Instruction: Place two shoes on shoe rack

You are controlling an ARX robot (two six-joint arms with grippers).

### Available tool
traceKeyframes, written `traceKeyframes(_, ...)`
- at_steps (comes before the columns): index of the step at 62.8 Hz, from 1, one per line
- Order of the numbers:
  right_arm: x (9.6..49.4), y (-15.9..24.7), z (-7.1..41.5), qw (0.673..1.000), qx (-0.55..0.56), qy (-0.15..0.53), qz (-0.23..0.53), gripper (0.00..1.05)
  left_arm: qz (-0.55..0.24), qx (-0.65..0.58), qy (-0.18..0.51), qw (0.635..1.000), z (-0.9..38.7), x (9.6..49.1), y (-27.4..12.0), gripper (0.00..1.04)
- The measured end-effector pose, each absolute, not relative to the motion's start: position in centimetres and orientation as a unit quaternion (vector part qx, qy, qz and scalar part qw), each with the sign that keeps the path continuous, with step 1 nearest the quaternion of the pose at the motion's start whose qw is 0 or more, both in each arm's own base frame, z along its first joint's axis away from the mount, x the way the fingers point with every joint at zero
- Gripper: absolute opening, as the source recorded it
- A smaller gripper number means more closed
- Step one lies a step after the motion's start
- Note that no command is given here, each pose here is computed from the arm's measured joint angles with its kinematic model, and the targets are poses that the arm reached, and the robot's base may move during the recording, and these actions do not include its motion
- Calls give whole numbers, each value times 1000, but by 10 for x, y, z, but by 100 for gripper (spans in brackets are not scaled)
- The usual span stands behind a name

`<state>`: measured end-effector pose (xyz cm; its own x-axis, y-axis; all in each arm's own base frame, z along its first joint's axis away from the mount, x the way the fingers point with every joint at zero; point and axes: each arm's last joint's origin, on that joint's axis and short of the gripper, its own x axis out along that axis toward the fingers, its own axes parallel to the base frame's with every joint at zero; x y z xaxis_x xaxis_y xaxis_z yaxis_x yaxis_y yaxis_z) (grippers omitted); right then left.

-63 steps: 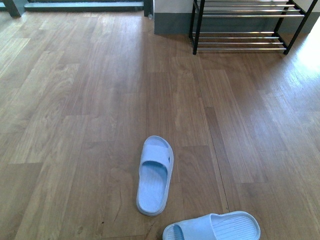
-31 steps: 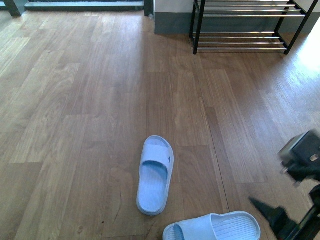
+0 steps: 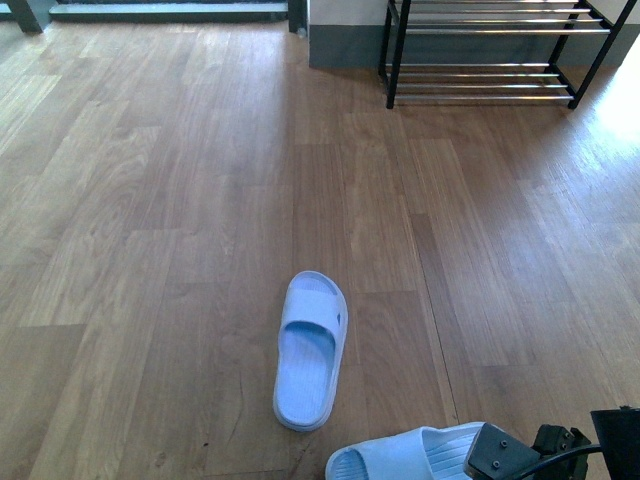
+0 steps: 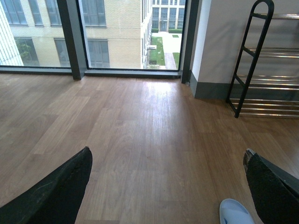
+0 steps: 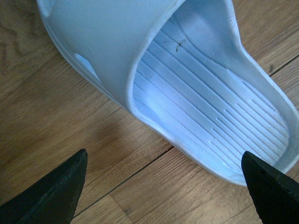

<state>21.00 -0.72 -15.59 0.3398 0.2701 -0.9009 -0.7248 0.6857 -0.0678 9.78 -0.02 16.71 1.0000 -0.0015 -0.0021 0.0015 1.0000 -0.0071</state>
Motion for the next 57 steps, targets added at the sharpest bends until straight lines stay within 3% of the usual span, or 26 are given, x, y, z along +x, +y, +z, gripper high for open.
traceKeyframes(35, 214, 5, -193, 779, -202, 481, 348, 95, -1, -4, 1, 1000, 167, 98, 0, 95)
traceKeyframes(44, 219, 5, -195, 781, -199, 481, 344, 77, -1, -4, 1, 1000, 167, 98, 0, 95)
traceKeyframes(50, 223, 7, -195, 787, -192, 478, 339, 55, -1, -4, 1, 1000, 167, 98, 0, 95)
traceKeyframes(57, 222, 14, -194, 787, -184, 470, 354, 37, -1, -4, 1, 1000, 167, 98, 0, 95)
